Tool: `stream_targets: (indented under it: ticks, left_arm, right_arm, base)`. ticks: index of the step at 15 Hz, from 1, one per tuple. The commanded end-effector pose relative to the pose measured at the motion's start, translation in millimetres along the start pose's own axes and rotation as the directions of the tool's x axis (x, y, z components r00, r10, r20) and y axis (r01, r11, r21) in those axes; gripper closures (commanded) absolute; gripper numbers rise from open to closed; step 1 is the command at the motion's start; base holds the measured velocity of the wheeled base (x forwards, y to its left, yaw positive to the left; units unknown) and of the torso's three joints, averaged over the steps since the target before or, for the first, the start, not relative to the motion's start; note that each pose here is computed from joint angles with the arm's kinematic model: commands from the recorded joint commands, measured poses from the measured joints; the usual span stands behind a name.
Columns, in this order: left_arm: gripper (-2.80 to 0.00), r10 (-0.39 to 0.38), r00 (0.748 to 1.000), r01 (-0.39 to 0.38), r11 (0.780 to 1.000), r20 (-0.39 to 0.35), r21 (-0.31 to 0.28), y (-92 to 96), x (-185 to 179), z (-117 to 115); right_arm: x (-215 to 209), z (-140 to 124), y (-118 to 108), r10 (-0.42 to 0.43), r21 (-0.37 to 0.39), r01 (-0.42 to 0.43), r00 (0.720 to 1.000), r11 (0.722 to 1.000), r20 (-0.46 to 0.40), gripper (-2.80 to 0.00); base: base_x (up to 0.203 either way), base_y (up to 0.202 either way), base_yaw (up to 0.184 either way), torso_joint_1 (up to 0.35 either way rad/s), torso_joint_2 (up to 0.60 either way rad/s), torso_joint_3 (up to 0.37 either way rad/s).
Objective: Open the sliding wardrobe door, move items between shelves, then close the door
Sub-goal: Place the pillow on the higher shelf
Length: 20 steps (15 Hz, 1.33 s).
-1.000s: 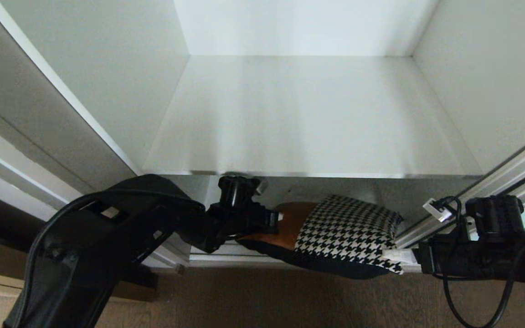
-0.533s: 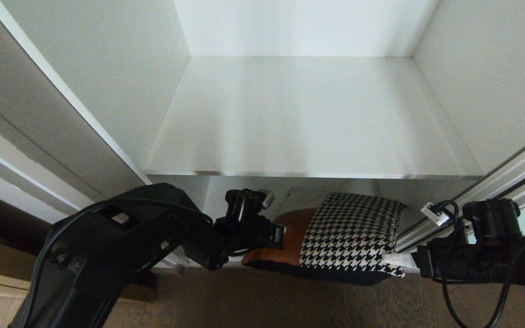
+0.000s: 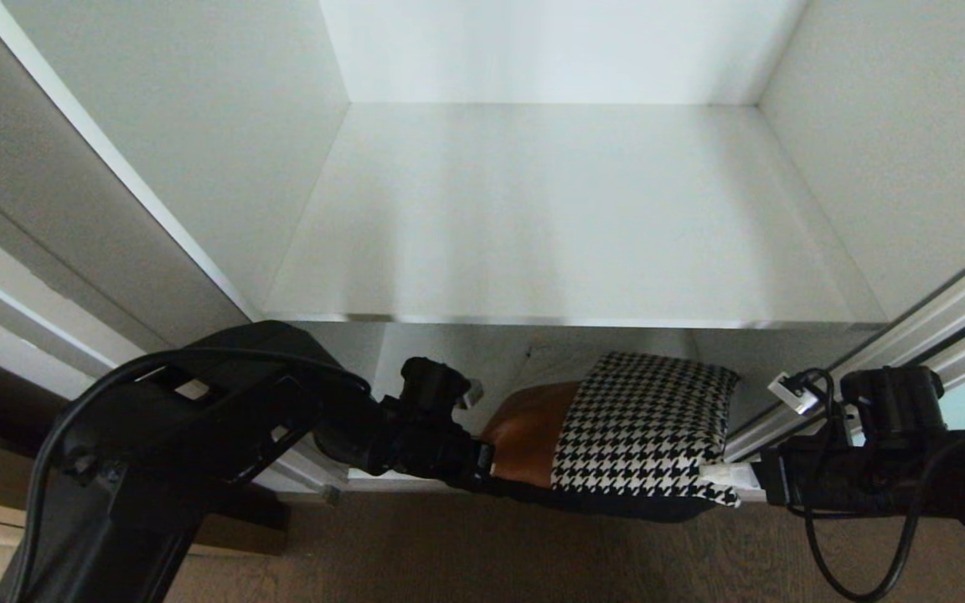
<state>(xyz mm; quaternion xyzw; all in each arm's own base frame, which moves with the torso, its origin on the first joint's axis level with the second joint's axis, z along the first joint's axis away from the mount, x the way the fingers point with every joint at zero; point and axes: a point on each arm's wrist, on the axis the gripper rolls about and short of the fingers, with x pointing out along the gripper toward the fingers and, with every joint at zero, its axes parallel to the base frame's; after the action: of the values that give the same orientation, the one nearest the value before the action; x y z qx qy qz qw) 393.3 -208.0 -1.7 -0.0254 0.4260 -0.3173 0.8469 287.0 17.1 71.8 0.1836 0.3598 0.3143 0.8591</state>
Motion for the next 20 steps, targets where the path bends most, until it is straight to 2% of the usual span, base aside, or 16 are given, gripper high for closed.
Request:
stream_targets:
  ticks: [1, 4, 6, 8, 9, 12, 13, 15, 17, 18, 20]
  left_arm:
    - [0.00, 0.013, 0.999, -0.016, 0.999, -0.050, -0.052, 0.5, -2, 0]
    - [0.00, 0.096, 0.994, -0.102, 0.986, -0.051, -0.135, 13.1, 3, 0]
    - [0.00, 0.132, 0.989, -0.144, 0.966, -0.070, -0.217, 13.8, 2, 2]
    - [0.00, 0.166, 0.982, -0.183, 0.959, -0.095, -0.217, 15.1, 0, -5]
    - [0.00, 0.209, 0.974, -0.223, 0.951, -0.087, -0.212, 16.8, 2, -5]
    - [0.00, 0.347, 0.937, -0.349, 0.913, -0.047, -0.211, 25.3, 20, 0]
    - [-2.80, 0.357, 0.933, -0.357, 0.911, -0.039, -0.205, 26.8, 23, 1]
    - [-2.80, 0.349, 0.937, -0.341, 0.923, 0.014, -0.178, 29.9, 34, 4]
    - [-2.80, 0.312, 0.947, -0.310, 0.950, 0.072, -0.038, 33.3, 42, 3]
    - [-2.80, 0.297, 0.950, -0.300, 0.954, 0.100, 0.016, 38.4, 49, 1]
    - [-2.80, 0.249, 0.961, -0.257, 0.965, 0.122, 0.056, 39.0, 45, 5]
  right_arm:
    - [1, 0, -3, -0.001, 0.007, 0.001, 1.000, 1.000, 0.000, 0.00]
    - [3, 0, -5, 0.000, 0.011, 0.000, 1.000, 1.000, -0.004, 0.00]
    - [4, -1, -6, -0.001, 0.016, 0.001, 1.000, 1.000, -0.009, 0.00]
    - [4, 0, -7, -0.002, 0.012, 0.002, 1.000, 1.000, 0.000, 0.00]
    - [3, 1, -8, -0.005, 0.011, 0.005, 1.000, 1.000, 0.008, 0.00]
    - [3, 1, -9, -0.006, 0.011, 0.006, 1.000, 1.000, 0.010, 0.00]
    - [3, 0, -9, -0.006, 0.012, 0.006, 1.000, 1.000, 0.010, 0.00]
    - [3, 0, -9, -0.005, 0.009, 0.005, 1.000, 1.000, 0.010, 0.00]
    - [4, 0, -9, -0.005, 0.009, 0.005, 1.000, 1.000, 0.008, 0.00]
    - [5, -1, -10, -0.006, 0.012, 0.006, 1.000, 1.000, 0.004, 0.00]
    - [6, -1, -11, -0.005, 0.014, 0.005, 1.000, 1.000, 0.001, 0.00]
  base:
    - [0.000, 0.000, 0.000, 0.000, 0.00, 0.000]
    - [0.000, 0.000, 0.000, 0.000, 0.00, 0.000]
    - [0.000, 0.000, 0.000, 0.000, 0.00, 0.000]
    - [0.000, 0.000, 0.000, 0.000, 0.00, 0.000]
    - [0.000, 0.000, 0.000, 0.000, 0.00, 0.000]
    - [0.000, 0.000, 0.000, 0.000, 0.00, 0.000]
    - [0.000, 0.000, 0.000, 0.000, 0.00, 0.000]
    - [0.000, 0.000, 0.000, 0.000, 0.00, 0.000]
    - [0.000, 0.000, 0.000, 0.000, 0.00, 0.000]
    - [0.000, 0.000, 0.000, 0.000, 0.00, 0.000]
    - [0.000, 0.000, 0.000, 0.000, 0.00, 0.000]
